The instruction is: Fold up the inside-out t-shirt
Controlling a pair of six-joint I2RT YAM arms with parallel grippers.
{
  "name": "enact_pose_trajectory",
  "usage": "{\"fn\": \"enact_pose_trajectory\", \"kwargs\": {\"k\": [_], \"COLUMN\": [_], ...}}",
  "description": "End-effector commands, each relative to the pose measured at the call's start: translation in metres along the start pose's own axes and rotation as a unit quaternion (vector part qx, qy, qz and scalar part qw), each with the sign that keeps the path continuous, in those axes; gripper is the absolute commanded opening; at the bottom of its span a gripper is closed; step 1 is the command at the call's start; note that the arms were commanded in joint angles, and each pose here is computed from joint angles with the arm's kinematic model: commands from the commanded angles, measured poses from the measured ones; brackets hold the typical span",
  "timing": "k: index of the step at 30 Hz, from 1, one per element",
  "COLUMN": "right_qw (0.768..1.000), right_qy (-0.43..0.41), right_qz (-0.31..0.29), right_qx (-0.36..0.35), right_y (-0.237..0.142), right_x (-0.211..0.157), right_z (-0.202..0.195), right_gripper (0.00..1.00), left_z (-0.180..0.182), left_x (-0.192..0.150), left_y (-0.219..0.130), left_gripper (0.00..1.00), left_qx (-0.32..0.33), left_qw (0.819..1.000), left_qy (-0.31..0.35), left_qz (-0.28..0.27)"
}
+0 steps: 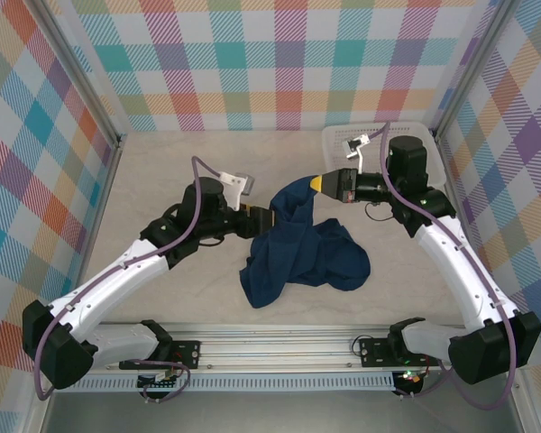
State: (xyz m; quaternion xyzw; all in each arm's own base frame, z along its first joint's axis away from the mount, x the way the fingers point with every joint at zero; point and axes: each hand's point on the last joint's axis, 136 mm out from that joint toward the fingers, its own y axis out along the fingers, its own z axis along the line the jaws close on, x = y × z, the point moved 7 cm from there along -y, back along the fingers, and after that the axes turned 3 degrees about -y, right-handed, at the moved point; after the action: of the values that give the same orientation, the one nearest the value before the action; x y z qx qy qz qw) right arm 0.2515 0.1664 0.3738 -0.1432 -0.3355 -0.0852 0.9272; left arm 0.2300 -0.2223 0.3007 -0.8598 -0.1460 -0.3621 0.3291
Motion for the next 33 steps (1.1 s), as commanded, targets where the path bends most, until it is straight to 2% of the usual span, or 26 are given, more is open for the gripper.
{"fn": "enact_pose_trajectory", "kwargs": {"k": [1, 4, 8, 17, 23, 28, 33], "right_qw": [1.000, 1.000, 1.000, 1.000, 1.000, 1.000, 0.998], "right_qy": [-0.011, -0.010, -0.009, -0.008, -0.010, -0.016, -0.024], "right_qz": [-0.005, -0.005, -0.002, -0.001, 0.000, 0.001, -0.013], "right_qx": [0.019, 0.016, 0.018, 0.022, 0.018, -0.008, -0.057], "right_y": [0.001, 0.001, 0.003, 0.003, 0.003, 0.002, -0.002], "right_x": [0.004, 0.004, 0.004, 0.001, -0.002, -0.006, -0.003], "right_z": [0.004, 0.002, 0.000, 0.001, -0.002, -0.008, -0.016], "right_gripper": [0.00, 0.00, 0.00, 0.00, 0.00, 0.00, 0.00], "left_z": [-0.020, -0.031, -0.040, -0.035, -0.035, -0.039, -0.050], "left_x": [0.010, 0.010, 0.015, 0.027, 0.034, 0.038, 0.037], "left_y": [-0.004, -0.001, 0.005, 0.034, 0.042, 0.031, 0.000], "left_gripper": [0.52, 0.46, 0.43, 0.42, 0.24, 0.01, 0.00], "left_qx": [-0.035, -0.060, -0.083, -0.055, -0.049, -0.053, -0.100], "left_qw": [0.999, 0.998, 0.996, 0.998, 0.998, 0.998, 0.993], "left_qy": [0.027, 0.032, 0.029, 0.021, 0.025, 0.033, 0.053], "left_qz": [-0.012, -0.004, -0.003, 0.007, -0.004, -0.017, -0.025]}}
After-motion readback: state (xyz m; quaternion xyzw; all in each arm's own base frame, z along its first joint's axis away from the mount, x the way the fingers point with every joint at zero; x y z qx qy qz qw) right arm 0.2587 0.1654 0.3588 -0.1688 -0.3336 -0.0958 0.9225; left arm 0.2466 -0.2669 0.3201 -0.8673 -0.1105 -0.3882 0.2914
